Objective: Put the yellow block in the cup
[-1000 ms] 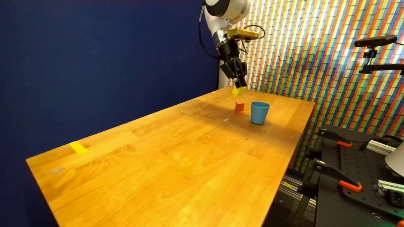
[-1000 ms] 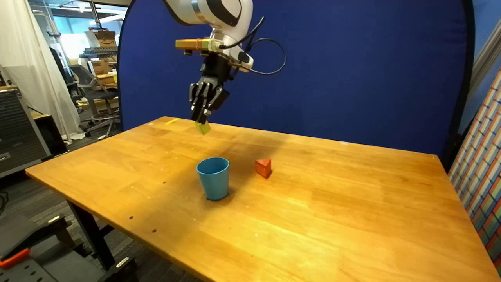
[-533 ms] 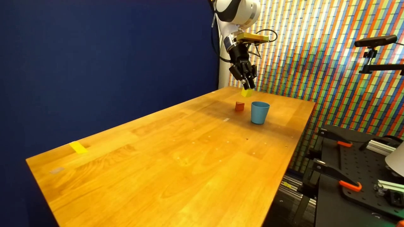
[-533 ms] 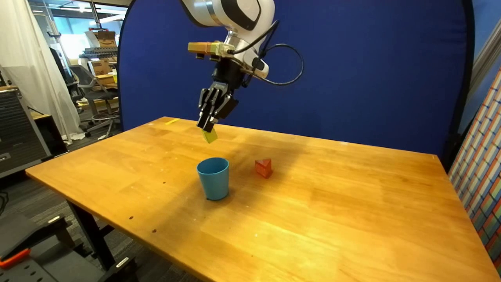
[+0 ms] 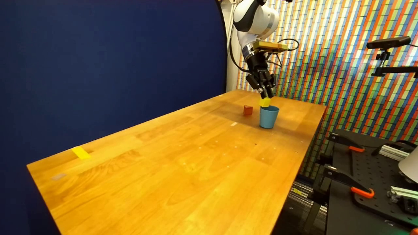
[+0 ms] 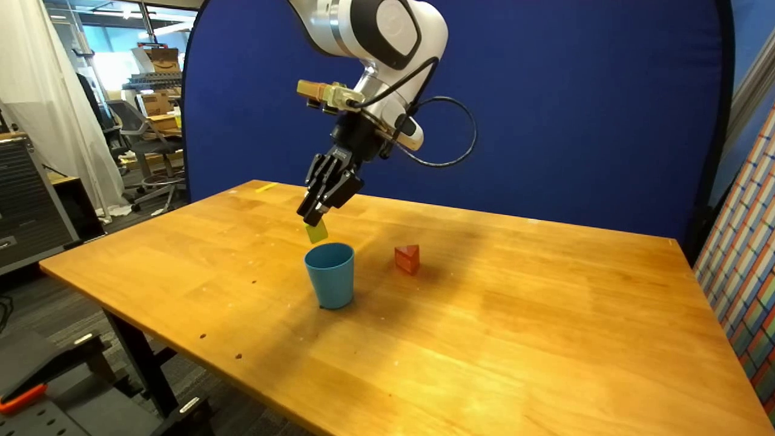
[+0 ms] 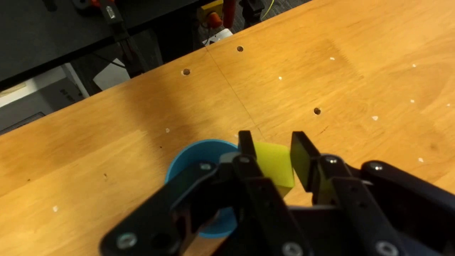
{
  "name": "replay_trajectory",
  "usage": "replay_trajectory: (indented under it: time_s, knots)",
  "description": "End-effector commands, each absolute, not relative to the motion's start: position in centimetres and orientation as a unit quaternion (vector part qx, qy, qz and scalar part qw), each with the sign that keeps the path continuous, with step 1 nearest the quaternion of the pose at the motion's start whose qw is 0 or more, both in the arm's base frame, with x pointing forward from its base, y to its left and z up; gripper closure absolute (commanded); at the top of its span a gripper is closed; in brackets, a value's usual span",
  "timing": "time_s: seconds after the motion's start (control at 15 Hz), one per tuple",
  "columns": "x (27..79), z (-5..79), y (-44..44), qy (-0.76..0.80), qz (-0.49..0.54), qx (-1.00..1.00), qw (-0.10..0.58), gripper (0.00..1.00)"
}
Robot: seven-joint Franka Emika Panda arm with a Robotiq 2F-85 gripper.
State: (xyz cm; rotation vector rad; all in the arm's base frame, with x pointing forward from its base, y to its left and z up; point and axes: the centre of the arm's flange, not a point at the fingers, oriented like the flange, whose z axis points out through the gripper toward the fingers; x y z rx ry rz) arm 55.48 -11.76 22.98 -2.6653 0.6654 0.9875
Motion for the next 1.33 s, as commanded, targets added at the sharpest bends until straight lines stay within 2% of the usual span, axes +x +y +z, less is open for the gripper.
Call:
replay_trajectory:
  time_s: [0.0, 0.33, 0.4, 0.53, 0.8, 0.93, 1.0, 1.27]
  knots:
    - [52.9, 23.9, -12.2, 0.261, 0.323, -0.900, 0.133, 0.92]
    - [51.5, 23.3, -13.3, 0.299, 0.315, -0.891, 0.132, 0.92]
    - [51.3, 23.2, -13.4, 0.305, 0.313, -0.890, 0.133, 0.43]
    - [51.0, 23.4, -13.6, 0.307, 0.306, -0.891, 0.134, 0.35]
    - [51.0, 25.8, -13.2, 0.259, 0.293, -0.909, 0.146, 0.05]
    - [51.3, 28.9, -12.9, 0.211, 0.272, -0.929, 0.134, 0.00]
    - [52.4, 25.0, -13.4, 0.248, 0.294, -0.913, 0.132, 0.00]
    - [52.4, 25.2, -13.4, 0.246, 0.293, -0.915, 0.132, 0.00]
